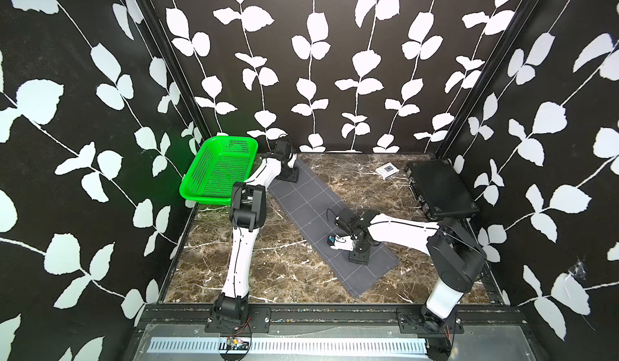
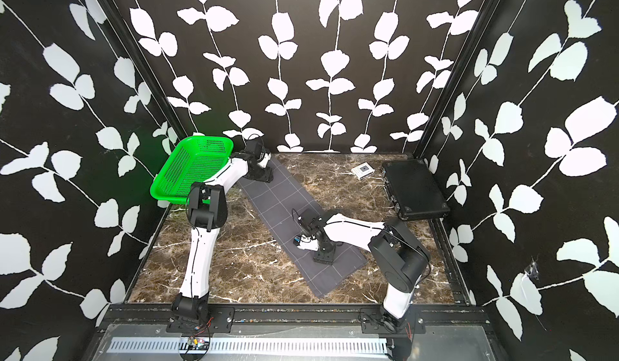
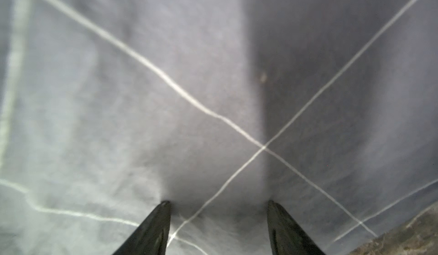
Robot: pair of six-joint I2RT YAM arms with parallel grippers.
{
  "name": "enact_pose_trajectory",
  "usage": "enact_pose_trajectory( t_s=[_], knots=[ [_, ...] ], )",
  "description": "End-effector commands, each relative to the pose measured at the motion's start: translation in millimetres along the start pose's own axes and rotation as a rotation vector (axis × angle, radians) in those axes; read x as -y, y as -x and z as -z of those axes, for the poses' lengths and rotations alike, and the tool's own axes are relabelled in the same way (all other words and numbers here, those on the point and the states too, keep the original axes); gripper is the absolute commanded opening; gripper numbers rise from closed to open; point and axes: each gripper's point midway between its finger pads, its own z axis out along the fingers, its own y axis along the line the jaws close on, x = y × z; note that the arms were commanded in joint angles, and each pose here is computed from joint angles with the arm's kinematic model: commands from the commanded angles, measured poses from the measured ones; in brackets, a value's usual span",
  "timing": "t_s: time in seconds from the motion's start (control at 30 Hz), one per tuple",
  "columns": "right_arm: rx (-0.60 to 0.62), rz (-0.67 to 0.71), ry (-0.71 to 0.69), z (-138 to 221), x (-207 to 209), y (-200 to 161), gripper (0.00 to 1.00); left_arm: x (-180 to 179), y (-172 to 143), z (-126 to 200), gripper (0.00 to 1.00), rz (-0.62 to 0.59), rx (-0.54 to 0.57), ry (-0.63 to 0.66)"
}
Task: Roll up the pillowcase
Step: Adjust the pillowcase at the center of the board, then roll the pillowcase at the center of the board.
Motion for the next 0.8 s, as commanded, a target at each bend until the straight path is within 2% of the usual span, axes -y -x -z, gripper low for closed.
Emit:
enact_pose_trajectory(
  t_s=[0.0, 0.17, 0.27, 0.33, 0.53, 0.7, 0.77],
  knots=[
    [0.069, 0.095, 0.006, 31, -11, 0, 0.68, 10, 23, 24, 0.61, -0.035, 0.072, -0.052],
    [0.063, 0.275, -0.009, 46, -42, -48, 0.69, 41, 42, 66, 0.67, -0.104, 0.164, -0.105],
    [0.027, 0.376, -0.043, 42, -55, -79, 0.71, 62, 38, 91, 0.71, -0.151, 0.197, -0.135],
    [0.046, 0.414, -0.093, 42, -54, -85, 0.72, 78, 35, 107, 0.75, -0.179, 0.227, -0.160],
    [0.027, 0.519, -0.241, 24, -41, -85, 0.70, 125, -8, 147, 0.86, -0.258, 0.260, -0.228],
    [0.012, 0.574, -0.244, 6, -43, -82, 0.68, 149, -59, 170, 0.96, -0.266, 0.256, -0.260],
    [0.009, 0.586, -0.269, 2, -38, -79, 0.67, 157, -79, 182, 0.98, -0.266, 0.262, -0.269]
  ],
)
